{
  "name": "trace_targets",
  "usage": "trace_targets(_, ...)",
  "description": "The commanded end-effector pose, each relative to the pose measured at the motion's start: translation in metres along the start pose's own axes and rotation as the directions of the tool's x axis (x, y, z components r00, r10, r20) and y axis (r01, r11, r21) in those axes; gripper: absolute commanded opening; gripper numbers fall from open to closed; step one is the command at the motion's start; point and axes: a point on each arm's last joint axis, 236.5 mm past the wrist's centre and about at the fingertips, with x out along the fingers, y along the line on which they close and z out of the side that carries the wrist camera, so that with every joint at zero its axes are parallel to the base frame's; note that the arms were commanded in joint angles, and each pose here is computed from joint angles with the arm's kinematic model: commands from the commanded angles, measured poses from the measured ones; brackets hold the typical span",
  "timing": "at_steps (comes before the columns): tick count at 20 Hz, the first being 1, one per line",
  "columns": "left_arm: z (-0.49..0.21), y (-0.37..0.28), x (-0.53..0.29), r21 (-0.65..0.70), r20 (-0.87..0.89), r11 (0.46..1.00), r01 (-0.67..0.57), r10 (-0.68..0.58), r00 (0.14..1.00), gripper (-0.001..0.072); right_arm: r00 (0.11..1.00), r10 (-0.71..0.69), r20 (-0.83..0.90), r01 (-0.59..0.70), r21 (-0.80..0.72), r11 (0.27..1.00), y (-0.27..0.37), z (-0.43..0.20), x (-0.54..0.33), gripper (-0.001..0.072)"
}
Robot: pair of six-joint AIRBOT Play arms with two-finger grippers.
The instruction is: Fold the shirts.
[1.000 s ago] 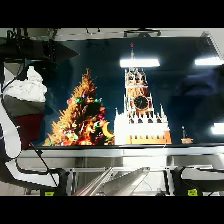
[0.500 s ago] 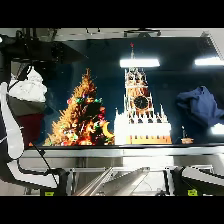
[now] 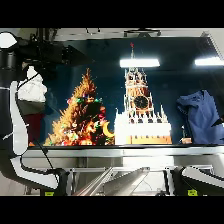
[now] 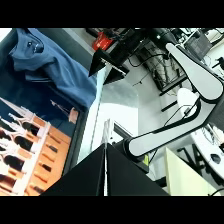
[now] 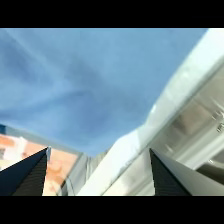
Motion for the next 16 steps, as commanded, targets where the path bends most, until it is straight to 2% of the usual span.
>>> trace_targets(1,0.01,0.008,-0.006,-0.002,0.039,0.999,-0.032,0.032,0.999,0.001,0.996,0.084,0.029,-0.083,-0.037,0.996,0.026,0.001,-0.037,0.0622)
trace_targets(2,0.015,0.008,-0.011,0.001,0.054,0.999,-0.05,0.05,0.997,0.0007,0.988,0.143,0.06,-0.14,-0.063,0.988,0.043,0.005,-0.053,0.0425)
trace_targets(5,0.023,0.023,-0.036,-0.023,0.081,0.985,-0.17,0.171,0.982,0.0007,0.943,0.316,0.102,-0.294,-0.186,0.938,0.098,0.002,-0.083,0.0023)
trace_targets(9,0.0,0.055,-0.06,-0.114,0.067,0.948,-0.298,0.306,0.95,0.0006,0.913,0.378,0.154,-0.295,-0.39,0.872,0.147,-0.029,-0.075,0.0018)
trace_targets(12,-0.028,0.056,-0.054,-0.151,0.037,0.944,-0.292,0.3,0.953,0.0006,0.89,0.425,0.164,-0.284,-0.529,0.799,0.171,-0.081,-0.046,0.0018)
trace_targets(16,-0.08,0.052,-0.04,-0.208,0.018,0.938,-0.279,0.289,0.957,0.0006,0.933,0.359,0.021,-0.235,-0.722,0.651,0.161,-0.186,0.009,0.0019)
